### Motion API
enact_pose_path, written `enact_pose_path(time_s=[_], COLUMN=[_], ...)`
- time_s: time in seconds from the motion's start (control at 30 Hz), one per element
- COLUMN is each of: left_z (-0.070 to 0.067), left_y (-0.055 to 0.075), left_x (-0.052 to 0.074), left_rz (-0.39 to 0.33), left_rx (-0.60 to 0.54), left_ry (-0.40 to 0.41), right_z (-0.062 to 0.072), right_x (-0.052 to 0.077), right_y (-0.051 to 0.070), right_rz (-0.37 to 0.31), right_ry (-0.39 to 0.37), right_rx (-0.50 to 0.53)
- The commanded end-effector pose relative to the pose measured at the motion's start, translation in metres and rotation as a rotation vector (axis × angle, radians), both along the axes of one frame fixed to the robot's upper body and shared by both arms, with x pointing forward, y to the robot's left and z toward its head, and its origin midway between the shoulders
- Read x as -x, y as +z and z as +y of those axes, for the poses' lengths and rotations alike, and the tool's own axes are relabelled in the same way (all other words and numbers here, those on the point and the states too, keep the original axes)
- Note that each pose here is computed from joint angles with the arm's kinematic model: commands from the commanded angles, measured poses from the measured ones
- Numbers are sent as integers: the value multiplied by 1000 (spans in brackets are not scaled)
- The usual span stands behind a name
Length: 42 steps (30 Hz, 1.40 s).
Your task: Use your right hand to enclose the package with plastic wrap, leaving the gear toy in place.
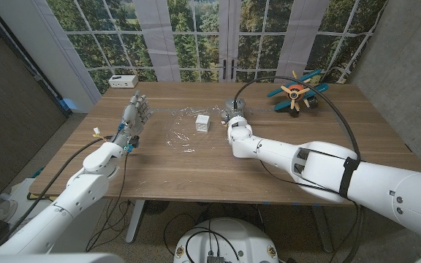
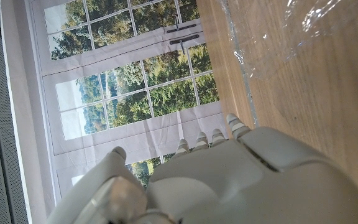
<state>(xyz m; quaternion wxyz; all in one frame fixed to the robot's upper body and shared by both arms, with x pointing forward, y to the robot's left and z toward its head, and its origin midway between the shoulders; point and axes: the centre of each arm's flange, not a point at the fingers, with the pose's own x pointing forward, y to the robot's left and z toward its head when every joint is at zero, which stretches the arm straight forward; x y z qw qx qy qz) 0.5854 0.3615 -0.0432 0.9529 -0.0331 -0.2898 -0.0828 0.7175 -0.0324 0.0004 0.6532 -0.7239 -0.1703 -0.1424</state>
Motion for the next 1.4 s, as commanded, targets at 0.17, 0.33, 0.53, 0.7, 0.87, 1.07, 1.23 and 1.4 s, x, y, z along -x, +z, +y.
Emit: enact_pose_path(time_s=[0.17,0.33,0.53,0.7,0.87,1.07,1.23,1.4], left_z=[0,-2,-4,-6,-8,-8,-8,-8], left_y=[2,2,2,4,4,4,4,5], left_x=[0,-1,-2,-3,-5,-5,-6,-7], left_rz=[1,1,3,1,0,-3,-1,0], left_rx=[-5,-7,-11,-15,-17,-17,-19,-22], left_ry=[0,-3,-11,-15,-24,-25,-29,-32], right_z=[-2,-5,-8,-8,-8,-8,-6,-5], right_x=[12,19,33,45,55,63,72,78], right_y=[-12,-15,-12,-10,-7,-7,-11,-12], right_rz=[-78,-148,-183,-218,-243,-239,-230,-192], right_ry=[144,231,317,357,378,405,447,493], right_rx=[41,2,-106,-167,-201,-215,-218,-232])
